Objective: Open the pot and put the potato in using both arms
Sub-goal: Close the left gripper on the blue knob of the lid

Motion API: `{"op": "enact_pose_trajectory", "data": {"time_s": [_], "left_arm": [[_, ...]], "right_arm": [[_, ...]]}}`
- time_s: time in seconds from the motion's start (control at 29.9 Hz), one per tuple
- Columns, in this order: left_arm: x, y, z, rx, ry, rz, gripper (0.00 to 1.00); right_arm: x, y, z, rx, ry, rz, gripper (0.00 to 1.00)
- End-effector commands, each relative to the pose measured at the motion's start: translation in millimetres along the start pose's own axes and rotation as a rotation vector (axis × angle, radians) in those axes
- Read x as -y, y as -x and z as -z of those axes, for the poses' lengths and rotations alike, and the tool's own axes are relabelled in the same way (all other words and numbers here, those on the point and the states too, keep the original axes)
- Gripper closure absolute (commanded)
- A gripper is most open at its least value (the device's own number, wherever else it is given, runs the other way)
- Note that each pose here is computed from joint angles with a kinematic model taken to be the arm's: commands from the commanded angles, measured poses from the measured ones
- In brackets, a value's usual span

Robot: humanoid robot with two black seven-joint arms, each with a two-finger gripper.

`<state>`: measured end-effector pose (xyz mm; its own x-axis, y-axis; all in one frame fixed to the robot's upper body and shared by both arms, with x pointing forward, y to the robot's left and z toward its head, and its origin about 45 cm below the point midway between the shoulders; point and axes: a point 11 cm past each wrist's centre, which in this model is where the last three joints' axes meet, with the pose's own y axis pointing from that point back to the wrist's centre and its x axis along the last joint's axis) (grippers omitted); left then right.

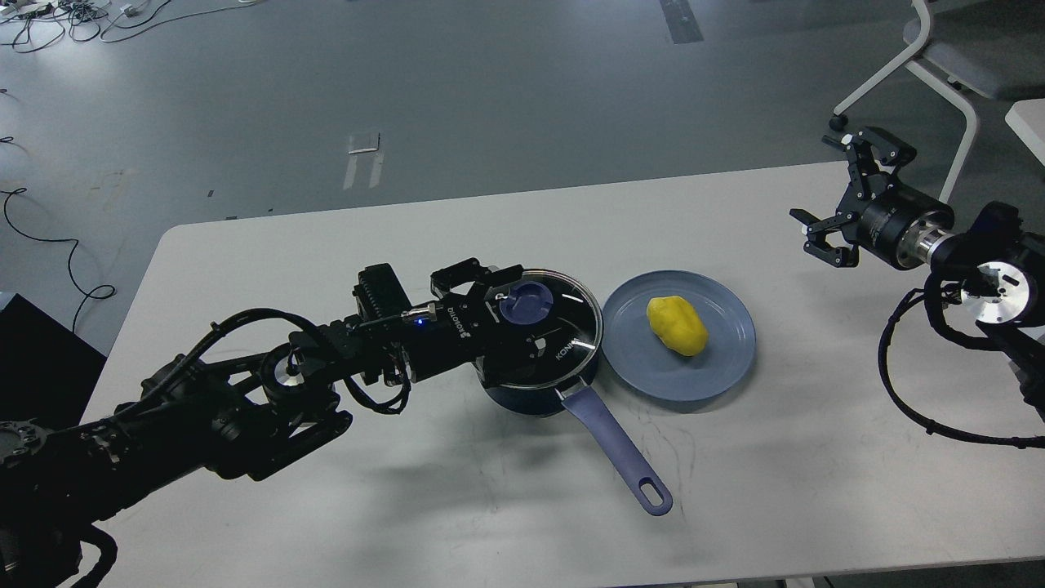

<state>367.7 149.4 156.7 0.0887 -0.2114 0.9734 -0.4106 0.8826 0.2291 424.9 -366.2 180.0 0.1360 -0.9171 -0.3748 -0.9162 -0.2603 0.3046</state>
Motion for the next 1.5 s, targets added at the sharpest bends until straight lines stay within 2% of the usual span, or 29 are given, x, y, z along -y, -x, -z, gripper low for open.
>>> {"op": "enact_pose_trajectory", "data": {"time_s": [0.0, 0.13, 0.23, 0.3, 0.33, 0.6, 0.8, 1.07, 1.2, 1.34, 1.37, 1.44, 1.47], "left_arm": [[-0.2, 0.7, -0.2, -0.005, -0.002, -0.001, 0.03], [0.7, -1.8, 1.2, -0.022, -0.012, -0.013, 0.03], [1.6, -4.3, 2.7, -0.040, -0.023, -0.026, 0.07], [2.1, -5.4, 3.5, -0.058, -0.032, -0.036, 0.26], [2.1, -5.4, 3.5, -0.058, -0.032, -0.036, 0.27], [2.1, -3.2, 1.9, -0.063, -0.030, -0.033, 0.26], [1.9, -2.6, 1.6, -0.064, -0.031, -0.033, 0.12], [1.8, 0.3, -0.1, -0.062, -0.024, -0.021, 0.13], [0.2, 7.6, -3.7, -0.059, -0.011, 0.006, 0.23], [0.4, 6.9, -3.3, -0.059, -0.012, 0.005, 0.26], [0.4, 7.0, -3.4, -0.058, -0.011, 0.006, 0.29], [0.9, 6.4, -3.0, -0.057, -0.011, 0.004, 0.46], [-0.1, 6.8, -1.7, -0.056, -0.015, 0.006, 0.48]], "right_arm": [[-0.3, -0.4, -0.8, 0.001, 0.001, -0.001, 0.00], [-1.4, -4.1, -2.5, 0.002, 0.005, -0.012, 0.00], [-1.7, -5.6, -3.1, 0.001, 0.007, -0.016, 0.00], [-1.8, -6.0, -4.2, -0.001, 0.009, -0.017, 0.00], [-1.8, -6.0, -4.2, -0.001, 0.009, -0.017, 0.00], [-1.8, -6.0, -4.2, -0.001, 0.009, -0.017, 0.00], [-1.8, -6.0, -4.2, -0.001, 0.009, -0.017, 0.00], [-3.2, -7.8, -7.7, 0.001, 0.015, -0.021, 0.00], [-3.2, -8.9, -8.1, 0.000, 0.017, -0.032, 0.00], [-3.2, -9.0, -9.2, 0.001, 0.018, -0.034, 0.00], [-3.2, -9.0, -9.2, 0.001, 0.018, -0.034, 0.00], [-3.2, -9.0, -9.2, 0.001, 0.018, -0.034, 0.00], [-3.5, -9.6, -8.8, 0.001, 0.018, -0.036, 0.00]]}}
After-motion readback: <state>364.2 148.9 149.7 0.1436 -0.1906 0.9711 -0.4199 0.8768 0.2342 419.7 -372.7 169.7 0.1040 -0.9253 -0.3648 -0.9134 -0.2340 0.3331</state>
